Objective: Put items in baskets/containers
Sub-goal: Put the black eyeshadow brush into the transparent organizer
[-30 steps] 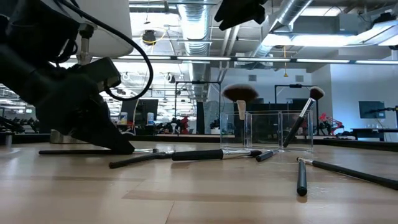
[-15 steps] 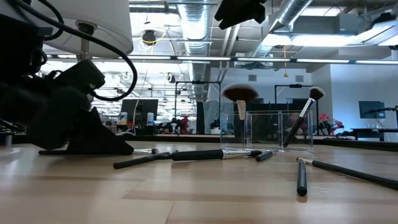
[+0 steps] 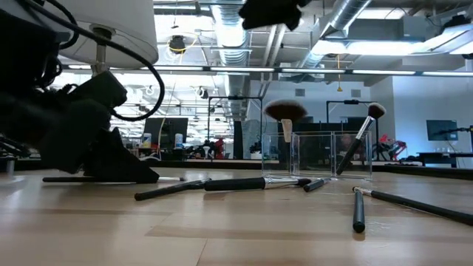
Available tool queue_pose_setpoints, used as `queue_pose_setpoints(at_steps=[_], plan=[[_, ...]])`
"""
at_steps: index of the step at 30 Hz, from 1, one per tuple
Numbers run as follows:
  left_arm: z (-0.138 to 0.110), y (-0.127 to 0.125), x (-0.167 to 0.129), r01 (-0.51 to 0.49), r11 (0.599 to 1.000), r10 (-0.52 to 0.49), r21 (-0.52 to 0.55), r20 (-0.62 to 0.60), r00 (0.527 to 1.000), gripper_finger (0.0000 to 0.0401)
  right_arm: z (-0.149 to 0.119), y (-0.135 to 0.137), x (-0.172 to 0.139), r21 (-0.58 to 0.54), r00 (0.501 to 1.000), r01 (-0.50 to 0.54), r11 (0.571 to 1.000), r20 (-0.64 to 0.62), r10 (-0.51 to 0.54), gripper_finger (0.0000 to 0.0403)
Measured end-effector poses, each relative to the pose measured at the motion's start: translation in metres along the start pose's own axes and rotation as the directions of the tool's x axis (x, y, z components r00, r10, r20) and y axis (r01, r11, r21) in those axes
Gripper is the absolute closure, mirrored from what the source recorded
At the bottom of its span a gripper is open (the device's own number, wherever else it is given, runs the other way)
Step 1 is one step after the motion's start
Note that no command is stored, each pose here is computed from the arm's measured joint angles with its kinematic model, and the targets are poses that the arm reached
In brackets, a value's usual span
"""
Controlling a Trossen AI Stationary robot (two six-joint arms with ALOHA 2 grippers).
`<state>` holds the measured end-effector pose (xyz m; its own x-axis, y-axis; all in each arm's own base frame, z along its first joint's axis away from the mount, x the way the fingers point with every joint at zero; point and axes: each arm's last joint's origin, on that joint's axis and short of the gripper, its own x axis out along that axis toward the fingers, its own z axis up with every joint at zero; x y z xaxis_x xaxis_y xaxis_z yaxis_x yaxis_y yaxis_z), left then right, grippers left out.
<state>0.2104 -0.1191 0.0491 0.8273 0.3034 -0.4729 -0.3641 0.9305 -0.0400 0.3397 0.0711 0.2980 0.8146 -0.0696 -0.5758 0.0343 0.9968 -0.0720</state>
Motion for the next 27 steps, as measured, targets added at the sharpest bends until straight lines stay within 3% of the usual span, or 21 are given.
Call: queue_pose_setpoints(at_steps=[6,13,18,27], plan=[[0.04,-0.006,-0.016,0.11,0.991,-0.116,0.074,0.081,0.99,0.0387,-0.025,0.032,0.04,0.051,0.986,-0.073,0.996,0.157,0.064,0.0251],[0.086,-0.002,-0.043,0.103,0.993,-0.115,0.061,0.261,0.958,0.0388,-0.064,0.036,0.109,0.19,0.98,-0.077,0.979,0.193,0.04,0.0258],[0.092,0.0,-0.048,0.08,0.991,-0.107,0.104,0.279,0.954,0.0388,-0.069,0.028,0.131,0.332,0.959,-0.213,0.919,0.251,0.131,0.0275],[0.082,-0.001,-0.042,0.017,0.99,-0.055,0.143,0.262,0.963,0.0388,-0.068,-0.001,0.136,0.473,0.964,-0.186,0.861,0.255,0.068,0.0284]])
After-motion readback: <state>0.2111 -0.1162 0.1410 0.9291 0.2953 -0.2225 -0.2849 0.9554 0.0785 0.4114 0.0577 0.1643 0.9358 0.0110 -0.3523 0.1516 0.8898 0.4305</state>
